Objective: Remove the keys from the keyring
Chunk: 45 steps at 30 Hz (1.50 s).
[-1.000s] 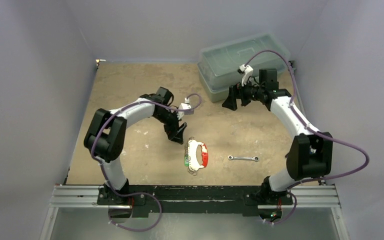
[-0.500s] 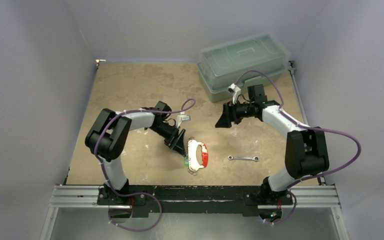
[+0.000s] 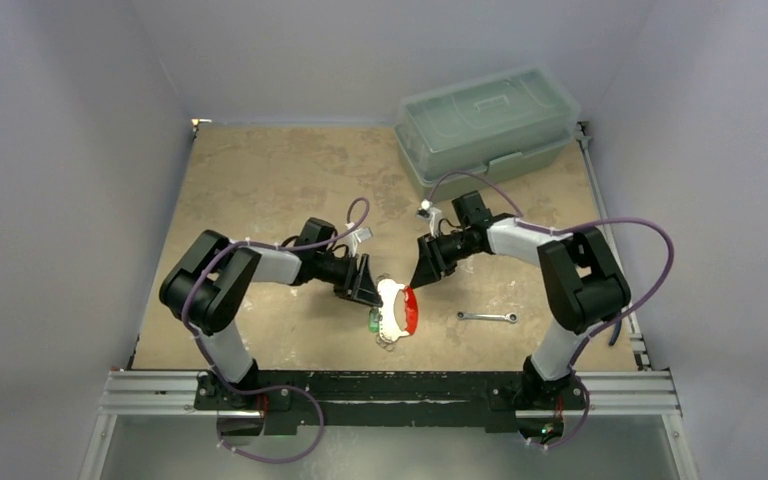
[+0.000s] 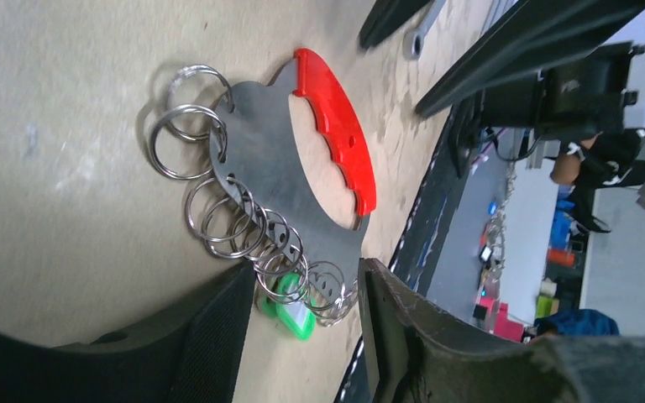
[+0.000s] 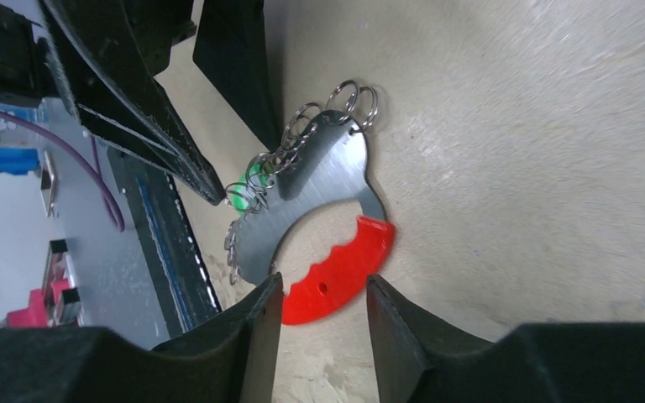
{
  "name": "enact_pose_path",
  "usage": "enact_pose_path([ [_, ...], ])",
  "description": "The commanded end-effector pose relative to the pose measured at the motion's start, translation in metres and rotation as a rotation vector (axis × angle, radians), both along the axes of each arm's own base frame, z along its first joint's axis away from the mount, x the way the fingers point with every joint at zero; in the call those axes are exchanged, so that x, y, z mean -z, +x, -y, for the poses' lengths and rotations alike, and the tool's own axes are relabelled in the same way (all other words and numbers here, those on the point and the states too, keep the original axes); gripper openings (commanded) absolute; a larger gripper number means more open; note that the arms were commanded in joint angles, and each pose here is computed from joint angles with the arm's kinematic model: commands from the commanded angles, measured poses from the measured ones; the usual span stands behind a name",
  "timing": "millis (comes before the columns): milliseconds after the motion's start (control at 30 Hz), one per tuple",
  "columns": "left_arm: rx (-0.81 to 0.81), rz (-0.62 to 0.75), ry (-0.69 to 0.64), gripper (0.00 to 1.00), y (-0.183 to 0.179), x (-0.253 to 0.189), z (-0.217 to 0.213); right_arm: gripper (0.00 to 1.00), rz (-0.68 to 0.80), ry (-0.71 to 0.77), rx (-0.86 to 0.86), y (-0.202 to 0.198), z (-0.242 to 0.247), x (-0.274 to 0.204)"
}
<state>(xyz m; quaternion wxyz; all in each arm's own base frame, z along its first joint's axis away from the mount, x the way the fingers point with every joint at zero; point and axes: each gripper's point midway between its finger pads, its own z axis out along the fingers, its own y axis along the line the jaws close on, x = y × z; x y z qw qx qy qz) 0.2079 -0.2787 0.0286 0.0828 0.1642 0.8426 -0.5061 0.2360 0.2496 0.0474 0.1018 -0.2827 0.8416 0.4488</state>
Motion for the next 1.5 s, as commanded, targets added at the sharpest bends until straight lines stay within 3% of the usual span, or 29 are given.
enact_pose_path([
  [0,-0.163,0.050,0.001,0.48,0.029,0.023,0.015,0.24,-0.056,0.000,-0.045,-0.012,-0.010,0.016],
  [100,-0.175,0.058,-0.056,0.47,0.032,0.016,0.023,0.12,-0.127,-0.019,-0.060,-0.017,-0.012,0.033],
  [333,-0.159,0.093,-0.144,0.38,0.031,-0.004,0.036,0.03,-0.172,0.001,-0.073,-0.015,-0.020,0.046],
  [400,-0.151,0.104,-0.125,0.32,0.033,-0.004,0.035,0.03,-0.155,0.010,-0.072,-0.013,-0.021,0.041],
  [567,-0.095,0.269,0.004,0.28,0.053,-0.006,0.006,0.03,-0.084,0.007,-0.070,-0.004,-0.020,0.030],
  [700,0.032,0.395,0.162,0.37,0.057,-0.002,-0.027,0.04,-0.086,-0.060,-0.060,0.001,-0.006,0.044],
  [767,0.090,0.379,0.126,0.42,0.050,-0.011,-0.034,0.04,-0.096,-0.104,-0.049,0.004,0.005,0.050],
  [1000,0.337,0.605,0.271,0.47,0.037,-0.012,-0.036,0.06,-0.021,-0.237,-0.039,0.019,0.023,0.053],
  [1133,0.443,0.683,0.279,0.47,0.025,-0.006,-0.029,0.07,-0.009,-0.239,-0.038,0.024,0.022,0.049],
  [1300,0.453,0.695,0.236,0.47,0.019,-0.009,-0.008,0.09,-0.003,-0.193,-0.051,0.026,0.016,0.035],
  [1467,0.436,0.660,0.190,0.59,0.013,-0.009,0.015,0.12,0.005,-0.161,-0.034,0.030,0.015,0.022],
])
